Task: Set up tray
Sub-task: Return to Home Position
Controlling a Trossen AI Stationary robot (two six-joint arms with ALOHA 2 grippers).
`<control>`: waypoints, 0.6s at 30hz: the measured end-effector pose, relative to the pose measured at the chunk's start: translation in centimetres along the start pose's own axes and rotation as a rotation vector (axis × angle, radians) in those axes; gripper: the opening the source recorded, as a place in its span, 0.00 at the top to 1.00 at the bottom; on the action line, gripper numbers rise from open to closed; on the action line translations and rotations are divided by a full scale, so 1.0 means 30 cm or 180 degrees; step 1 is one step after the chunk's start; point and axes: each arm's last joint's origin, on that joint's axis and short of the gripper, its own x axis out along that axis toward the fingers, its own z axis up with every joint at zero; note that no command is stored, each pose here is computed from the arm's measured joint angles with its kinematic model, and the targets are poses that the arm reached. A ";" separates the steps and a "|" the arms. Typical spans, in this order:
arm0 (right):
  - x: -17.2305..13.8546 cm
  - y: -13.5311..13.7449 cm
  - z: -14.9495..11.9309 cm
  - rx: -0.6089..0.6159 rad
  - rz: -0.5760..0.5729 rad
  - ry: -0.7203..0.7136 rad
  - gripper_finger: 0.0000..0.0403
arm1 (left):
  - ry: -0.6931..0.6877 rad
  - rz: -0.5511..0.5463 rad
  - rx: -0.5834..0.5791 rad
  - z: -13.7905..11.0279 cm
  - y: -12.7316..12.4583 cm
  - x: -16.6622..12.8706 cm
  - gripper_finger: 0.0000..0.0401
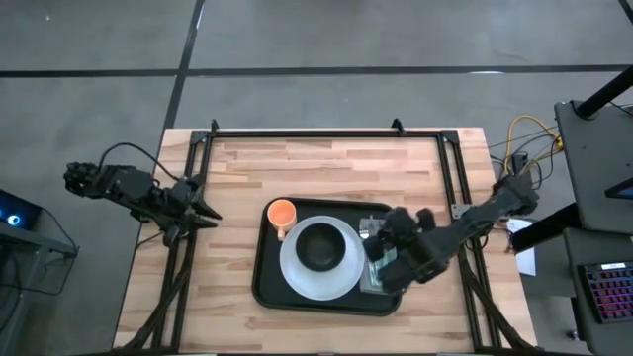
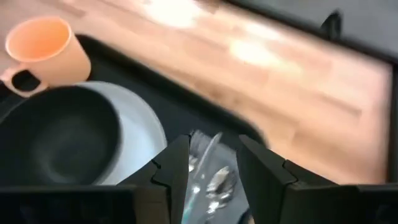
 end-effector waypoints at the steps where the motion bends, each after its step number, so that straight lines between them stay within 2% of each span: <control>1: -0.019 -0.023 0.008 -0.0048 0.0034 -0.0049 0.70 | -0.0048 0.0044 0.0000 0.010 -0.001 -0.006 0.80; 3: -0.050 -0.071 0.016 -0.0215 0.0102 -0.0104 0.72 | -0.0119 0.0103 0.0035 0.027 -0.003 -0.018 0.80; 6: -0.090 -0.139 0.020 -0.0456 0.0309 -0.0351 0.74 | -0.0249 0.0096 0.0326 0.058 -0.011 -0.044 0.80; 11: -0.131 -0.265 0.014 -0.0578 0.0643 -0.0848 0.78 | -0.0462 0.0088 0.0780 0.098 -0.021 -0.071 0.80; 15: -0.132 -0.379 -0.034 -0.0690 0.0943 -0.0982 0.80 | -0.0607 0.0258 0.1152 0.114 -0.021 -0.077 0.80; 18: -0.128 -0.469 -0.083 -0.0770 0.1256 -0.1001 0.82 | -0.0725 0.0367 0.1181 0.125 -0.021 -0.078 0.80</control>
